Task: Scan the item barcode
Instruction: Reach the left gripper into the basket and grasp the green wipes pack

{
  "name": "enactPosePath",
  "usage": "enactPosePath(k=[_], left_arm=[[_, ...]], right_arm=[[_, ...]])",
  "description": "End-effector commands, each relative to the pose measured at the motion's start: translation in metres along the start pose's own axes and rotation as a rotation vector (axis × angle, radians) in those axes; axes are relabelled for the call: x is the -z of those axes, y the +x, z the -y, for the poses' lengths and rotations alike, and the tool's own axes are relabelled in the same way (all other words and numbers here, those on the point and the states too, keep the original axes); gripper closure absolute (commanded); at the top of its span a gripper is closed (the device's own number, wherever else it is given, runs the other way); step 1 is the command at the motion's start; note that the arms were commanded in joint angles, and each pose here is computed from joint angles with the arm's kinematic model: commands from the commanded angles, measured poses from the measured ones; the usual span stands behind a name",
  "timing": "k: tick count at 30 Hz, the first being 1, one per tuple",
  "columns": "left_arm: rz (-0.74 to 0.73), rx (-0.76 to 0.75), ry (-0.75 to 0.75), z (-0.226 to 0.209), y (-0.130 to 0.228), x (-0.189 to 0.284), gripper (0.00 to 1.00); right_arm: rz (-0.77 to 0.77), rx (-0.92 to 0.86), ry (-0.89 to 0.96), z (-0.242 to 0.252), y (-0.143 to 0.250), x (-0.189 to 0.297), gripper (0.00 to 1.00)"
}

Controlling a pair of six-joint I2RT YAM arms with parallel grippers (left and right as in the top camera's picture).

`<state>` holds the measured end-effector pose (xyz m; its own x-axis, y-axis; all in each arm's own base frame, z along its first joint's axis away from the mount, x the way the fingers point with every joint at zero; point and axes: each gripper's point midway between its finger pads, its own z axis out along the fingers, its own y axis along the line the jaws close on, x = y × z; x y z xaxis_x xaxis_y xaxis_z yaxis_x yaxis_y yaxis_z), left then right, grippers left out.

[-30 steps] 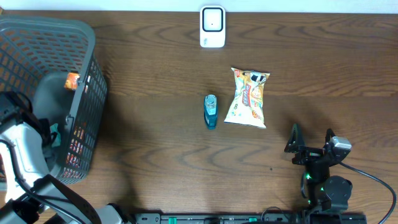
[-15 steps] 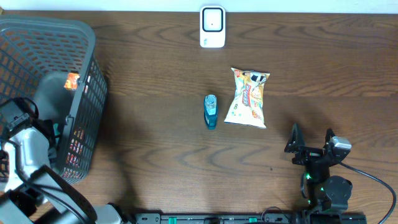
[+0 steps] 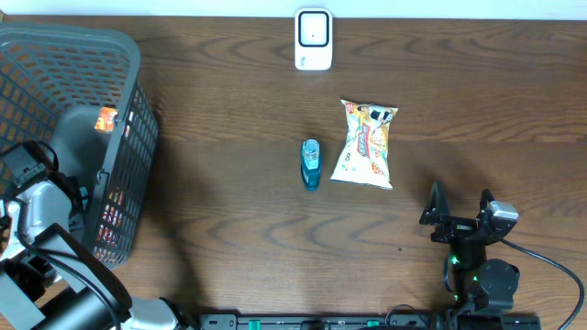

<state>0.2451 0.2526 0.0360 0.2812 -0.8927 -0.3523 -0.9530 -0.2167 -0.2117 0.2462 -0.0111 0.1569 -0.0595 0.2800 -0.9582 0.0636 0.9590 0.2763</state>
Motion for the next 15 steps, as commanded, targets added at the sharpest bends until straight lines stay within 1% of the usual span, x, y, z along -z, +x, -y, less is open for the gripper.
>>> enactPosePath(k=[1,5,8,11,15], left_arm=[[-0.070,-0.019,0.054,0.009,0.009,0.009,0.93],[-0.131,-0.002,0.242,0.043,0.008,0.051,0.93],[-0.127,0.001,0.388,0.063,-0.001,0.094,0.93],[-0.055,-0.011,0.525,0.072,-0.017,0.145,0.92],[0.057,-0.004,0.715,0.071,-0.036,0.217,0.93]], right_arm=[[0.002,0.008,0.006,0.001,0.000,0.000,0.01],[0.002,0.008,0.006,0.001,0.000,0.000,0.01],[0.002,0.008,0.006,0.001,0.000,0.000,0.01],[0.002,0.008,0.006,0.001,0.000,0.000,0.01],[0.002,0.008,0.006,0.001,0.000,0.000,0.01]])
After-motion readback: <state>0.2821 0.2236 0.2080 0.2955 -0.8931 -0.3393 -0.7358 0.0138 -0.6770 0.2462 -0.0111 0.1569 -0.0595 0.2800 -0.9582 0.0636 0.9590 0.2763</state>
